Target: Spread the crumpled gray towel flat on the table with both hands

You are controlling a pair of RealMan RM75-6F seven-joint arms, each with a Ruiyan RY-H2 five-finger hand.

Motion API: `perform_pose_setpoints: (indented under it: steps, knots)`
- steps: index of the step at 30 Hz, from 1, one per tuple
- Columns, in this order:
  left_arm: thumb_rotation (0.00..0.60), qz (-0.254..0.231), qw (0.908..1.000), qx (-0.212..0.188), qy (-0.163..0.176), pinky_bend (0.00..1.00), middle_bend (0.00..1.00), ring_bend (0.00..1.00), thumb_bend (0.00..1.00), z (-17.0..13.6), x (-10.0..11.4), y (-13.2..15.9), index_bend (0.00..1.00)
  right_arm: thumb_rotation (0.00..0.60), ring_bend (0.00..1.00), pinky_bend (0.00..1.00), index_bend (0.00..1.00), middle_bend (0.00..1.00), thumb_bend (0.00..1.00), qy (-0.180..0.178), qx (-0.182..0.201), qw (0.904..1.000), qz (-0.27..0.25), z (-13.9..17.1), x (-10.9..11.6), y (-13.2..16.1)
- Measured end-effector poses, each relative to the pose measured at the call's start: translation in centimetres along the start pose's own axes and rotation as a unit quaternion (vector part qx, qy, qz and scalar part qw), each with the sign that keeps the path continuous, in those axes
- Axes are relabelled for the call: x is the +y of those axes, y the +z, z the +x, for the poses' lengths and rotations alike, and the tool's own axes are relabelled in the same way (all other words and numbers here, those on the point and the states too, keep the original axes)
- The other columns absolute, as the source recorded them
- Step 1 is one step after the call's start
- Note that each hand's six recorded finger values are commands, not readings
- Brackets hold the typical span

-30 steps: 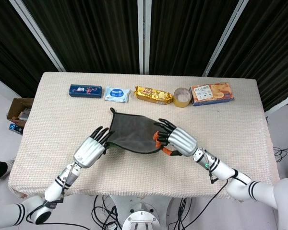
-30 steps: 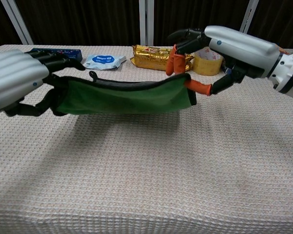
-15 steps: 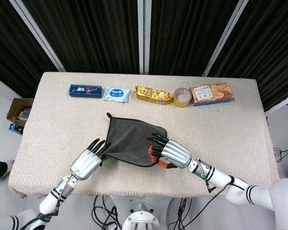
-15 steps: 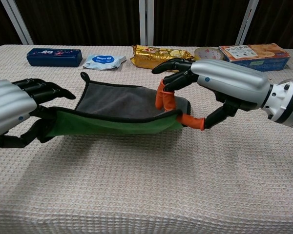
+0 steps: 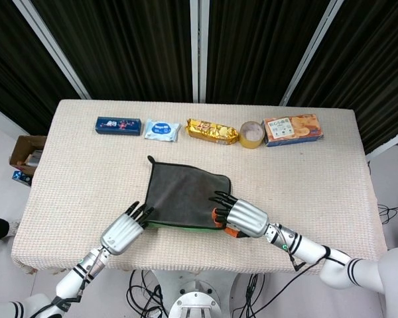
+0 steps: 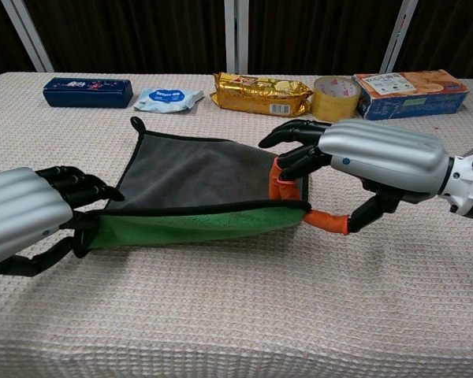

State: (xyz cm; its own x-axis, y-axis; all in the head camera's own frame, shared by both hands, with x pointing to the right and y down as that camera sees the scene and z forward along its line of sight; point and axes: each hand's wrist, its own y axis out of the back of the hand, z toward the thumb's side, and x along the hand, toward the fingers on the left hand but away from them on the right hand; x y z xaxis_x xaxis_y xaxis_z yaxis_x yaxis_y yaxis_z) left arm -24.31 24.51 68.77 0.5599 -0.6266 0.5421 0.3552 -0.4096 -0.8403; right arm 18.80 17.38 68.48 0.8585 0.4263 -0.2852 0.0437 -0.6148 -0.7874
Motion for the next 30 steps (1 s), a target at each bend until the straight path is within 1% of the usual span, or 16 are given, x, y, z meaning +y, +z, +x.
perform_pose_setpoints:
  steps: [4, 8, 11, 13, 16, 17, 18, 19, 21, 22, 24, 27, 30]
  knots:
    - [0.600, 0.015, 0.9999, 0.000, -0.004, 0.15, 0.10, 0.11, 0.59, 0.0, -0.1, 0.1, 0.46, 0.600, 0.08, 0.00, 0.79, 0.35, 0.52, 0.009, -0.008, 0.9999, 0.005, 0.8, 0.1, -0.3]
    - [0.600, 0.024, 0.9996, 0.000, -0.014, 0.15, 0.10, 0.11, 0.59, -0.1, -0.3, 0.2, 0.46, 0.600, 0.08, 0.00, 0.78, 0.35, 0.52, 0.016, -0.005, 0.9998, 0.007, 1.0, -0.1, 0.0]
    - [0.600, 0.033, 0.9992, 0.002, -0.021, 0.15, 0.10, 0.11, 0.59, -0.3, -0.4, 0.1, 0.46, 0.600, 0.07, 0.00, 0.76, 0.34, 0.49, 0.019, 0.001, 0.9998, 0.005, 0.8, -0.4, 0.6]
    - [0.600, 0.035, 0.9990, 0.005, -0.025, 0.15, 0.10, 0.11, 0.59, -0.4, -0.5, 0.1, 0.44, 0.600, 0.05, 0.00, 0.70, 0.30, 0.41, 0.024, 0.003, 0.9997, 0.006, 0.7, -0.6, 0.8]
    - [0.600, 0.030, 0.9989, 0.009, -0.034, 0.15, 0.08, 0.11, 0.55, -0.7, -0.6, 0.1, 0.35, 0.600, 0.01, 0.00, 0.57, 0.25, 0.25, 0.034, 0.001, 0.9994, 0.012, 0.7, -0.9, 0.9]
    - [0.600, 0.028, 0.9988, 0.010, -0.039, 0.15, 0.07, 0.11, 0.52, -0.8, -0.6, 0.1, 0.32, 0.600, 0.00, 0.00, 0.54, 0.24, 0.21, 0.036, -0.001, 0.9993, 0.012, 0.7, -1.0, 1.0]
    - [0.600, 0.027, 0.9987, 0.011, -0.043, 0.15, 0.06, 0.11, 0.49, -0.9, -0.6, 0.1, 0.29, 0.600, 0.00, 0.00, 0.49, 0.21, 0.16, 0.041, -0.003, 0.9991, 0.014, 0.8, -1.0, 1.1]
    - [0.600, 0.027, 0.9985, 0.011, -0.046, 0.15, 0.05, 0.11, 0.43, -1.0, -0.6, 0.2, 0.25, 0.600, 0.00, 0.00, 0.45, 0.20, 0.12, 0.044, -0.005, 0.9989, 0.016, 0.8, -1.0, 1.1]
    - [0.600, 0.026, 0.9982, 0.014, -0.053, 0.15, 0.04, 0.11, 0.31, -1.1, -0.6, 0.2, 0.20, 0.600, 0.00, 0.00, 0.32, 0.15, 0.03, 0.051, -0.010, 0.9983, 0.025, 1.1, -0.9, 1.1]
    - [0.600, 0.025, 0.9980, 0.017, -0.056, 0.15, 0.04, 0.11, 0.27, -1.2, -0.5, 0.2, 0.18, 0.600, 0.00, 0.00, 0.26, 0.13, 0.01, 0.054, -0.012, 0.9980, 0.029, 1.3, -0.8, 1.0]
    - [0.600, 0.020, 0.9976, 0.025, -0.062, 0.15, 0.03, 0.11, 0.21, -1.3, -0.4, 0.1, 0.16, 0.600, 0.00, 0.00, 0.17, 0.11, 0.00, 0.061, -0.020, 0.9973, 0.037, 1.8, -0.3, 0.9]
    - [0.600, 0.013, 0.9971, 0.040, -0.064, 0.15, 0.03, 0.11, 0.17, -1.6, 0.1, -0.2, 0.14, 0.600, 0.00, 0.00, 0.12, 0.10, 0.00, 0.065, -0.035, 0.9961, 0.047, 2.8, 0.9, 0.5]
    - [0.600, 0.009, 0.9962, 0.063, -0.059, 0.15, 0.03, 0.11, 0.17, -2.0, 0.9, -1.3, 0.14, 0.600, 0.00, 0.00, 0.11, 0.10, 0.00, 0.057, -0.059, 0.9951, 0.055, 4.0, 2.6, -0.3]
